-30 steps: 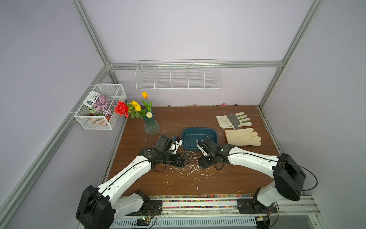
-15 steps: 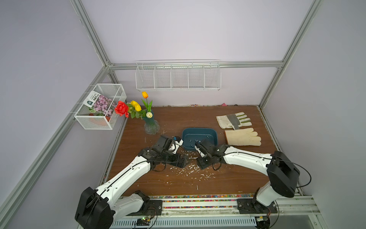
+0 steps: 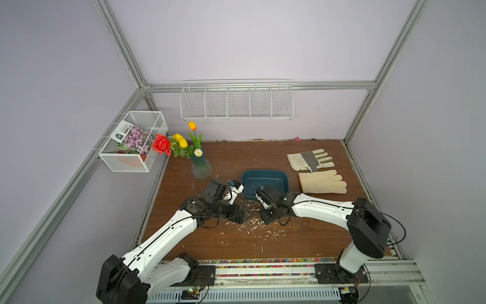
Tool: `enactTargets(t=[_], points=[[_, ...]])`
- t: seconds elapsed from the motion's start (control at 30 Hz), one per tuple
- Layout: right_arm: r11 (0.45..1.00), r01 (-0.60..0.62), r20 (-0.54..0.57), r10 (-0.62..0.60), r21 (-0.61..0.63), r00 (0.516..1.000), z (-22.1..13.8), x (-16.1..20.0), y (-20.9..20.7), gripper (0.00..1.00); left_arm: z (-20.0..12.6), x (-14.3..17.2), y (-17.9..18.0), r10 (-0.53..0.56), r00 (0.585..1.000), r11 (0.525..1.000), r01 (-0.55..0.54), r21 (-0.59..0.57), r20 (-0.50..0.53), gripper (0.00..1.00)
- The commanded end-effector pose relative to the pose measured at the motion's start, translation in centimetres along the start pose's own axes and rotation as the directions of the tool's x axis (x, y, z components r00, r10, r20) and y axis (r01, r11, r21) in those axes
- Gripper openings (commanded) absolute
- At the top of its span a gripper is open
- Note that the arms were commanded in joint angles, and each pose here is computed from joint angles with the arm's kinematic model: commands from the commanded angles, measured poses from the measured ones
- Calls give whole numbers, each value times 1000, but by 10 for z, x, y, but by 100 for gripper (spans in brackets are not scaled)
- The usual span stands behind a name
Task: Put the screws on the desktop into the storage box
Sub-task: Pick up the screw from the center of the board.
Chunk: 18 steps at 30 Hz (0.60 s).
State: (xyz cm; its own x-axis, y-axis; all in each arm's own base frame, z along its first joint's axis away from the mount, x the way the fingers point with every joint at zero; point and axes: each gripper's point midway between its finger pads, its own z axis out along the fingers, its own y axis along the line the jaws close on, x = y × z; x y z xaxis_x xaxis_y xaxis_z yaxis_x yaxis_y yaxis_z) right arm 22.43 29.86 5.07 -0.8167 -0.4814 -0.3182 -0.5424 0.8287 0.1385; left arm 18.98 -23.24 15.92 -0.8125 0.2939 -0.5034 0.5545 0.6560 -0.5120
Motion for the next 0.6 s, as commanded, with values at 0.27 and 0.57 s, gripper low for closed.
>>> enactTargets(t=[0.27, 0.57], points=[[1000, 9, -17, -9, -5, 1000, 12, -2, 10, 39, 0, -2, -8, 16, 1000, 999, -17, 42, 11, 98], [1000, 8, -27, -9, -3, 1000, 17, 0, 10, 35, 3, 0, -8, -1, 1000, 999, 1, 48, -2, 98]])
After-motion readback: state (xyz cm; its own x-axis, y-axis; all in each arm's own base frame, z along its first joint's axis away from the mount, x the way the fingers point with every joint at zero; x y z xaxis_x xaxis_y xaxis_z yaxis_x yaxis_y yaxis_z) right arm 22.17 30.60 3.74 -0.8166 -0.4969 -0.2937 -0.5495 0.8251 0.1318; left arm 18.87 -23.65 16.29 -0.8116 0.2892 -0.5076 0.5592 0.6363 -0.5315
